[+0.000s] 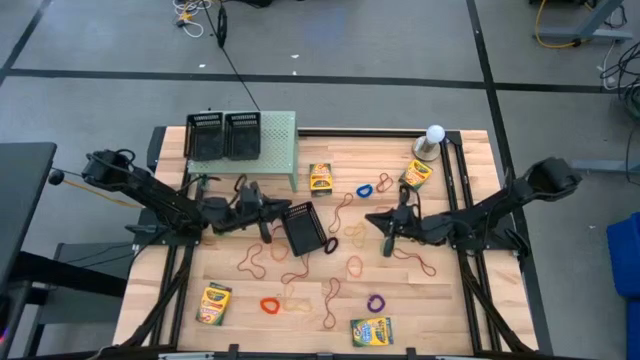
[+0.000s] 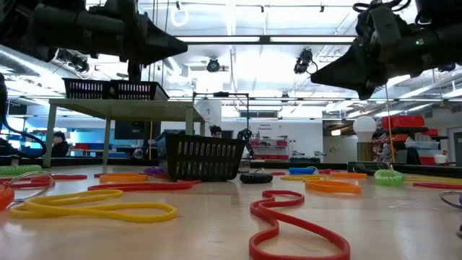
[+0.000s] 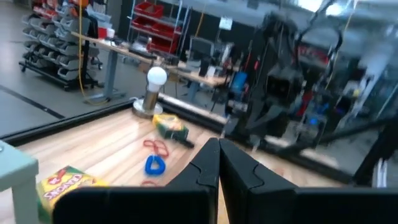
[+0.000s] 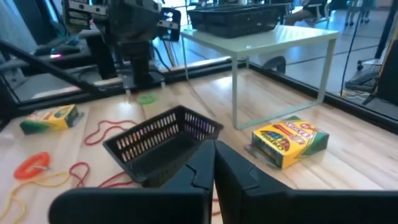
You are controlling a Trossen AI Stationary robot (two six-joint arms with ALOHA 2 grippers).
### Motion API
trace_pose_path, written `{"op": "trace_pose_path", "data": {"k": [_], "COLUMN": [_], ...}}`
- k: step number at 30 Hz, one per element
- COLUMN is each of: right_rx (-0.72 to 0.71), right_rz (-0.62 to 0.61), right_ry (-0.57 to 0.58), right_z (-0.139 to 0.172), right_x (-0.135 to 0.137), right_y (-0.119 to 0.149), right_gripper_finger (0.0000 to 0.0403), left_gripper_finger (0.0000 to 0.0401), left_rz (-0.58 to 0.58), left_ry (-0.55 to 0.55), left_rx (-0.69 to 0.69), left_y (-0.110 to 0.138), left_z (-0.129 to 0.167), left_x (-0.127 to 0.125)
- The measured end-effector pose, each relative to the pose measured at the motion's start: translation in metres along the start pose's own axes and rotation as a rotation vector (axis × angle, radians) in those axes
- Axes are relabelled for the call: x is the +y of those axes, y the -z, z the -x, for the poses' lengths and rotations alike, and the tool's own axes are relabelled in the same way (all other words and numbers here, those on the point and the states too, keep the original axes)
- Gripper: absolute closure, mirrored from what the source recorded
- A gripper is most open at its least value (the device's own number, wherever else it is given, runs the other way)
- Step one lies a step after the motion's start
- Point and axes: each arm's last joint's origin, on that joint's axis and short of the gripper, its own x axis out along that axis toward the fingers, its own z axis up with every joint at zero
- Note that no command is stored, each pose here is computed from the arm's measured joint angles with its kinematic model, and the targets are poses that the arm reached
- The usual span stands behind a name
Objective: Pick & Place Office Desk Supplies
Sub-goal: Put the black bin on the shelf
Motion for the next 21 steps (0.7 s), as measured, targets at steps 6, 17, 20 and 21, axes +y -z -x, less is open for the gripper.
{"op": "trace_pose_path", "data": {"k": [6, 17, 20, 21], "right_rx": [-0.002, 0.012, 0.013, 0.013], "right_rz": [0.026, -0.027, -0.022, -0.021], "right_ry": [-0.001, -0.007, -0.009, -0.009], "right_z": [0.001, 0.002, 0.002, 0.002], "right_x": [-0.001, 0.0, 0.0, 0.0], "right_y": [0.001, 0.002, 0.002, 0.002], "right_gripper_finger": [0.0393, 0.0393, 0.0393, 0.0394], "left_gripper_finger": [0.0392, 0.0392, 0.0392, 0.0392], "left_rz": [0.12, 0.202, 0.071, 0.006], "left_ry": [0.097, 0.284, 0.249, 0.211], "left_rx": [-0.049, 0.001, 0.107, 0.138], "left_y": [-0.013, -0.042, -0.049, -0.05], "left_z": [-0.008, -0.038, -0.05, -0.053], "left_x": [-0.003, -0.013, -0.03, -0.038]}}
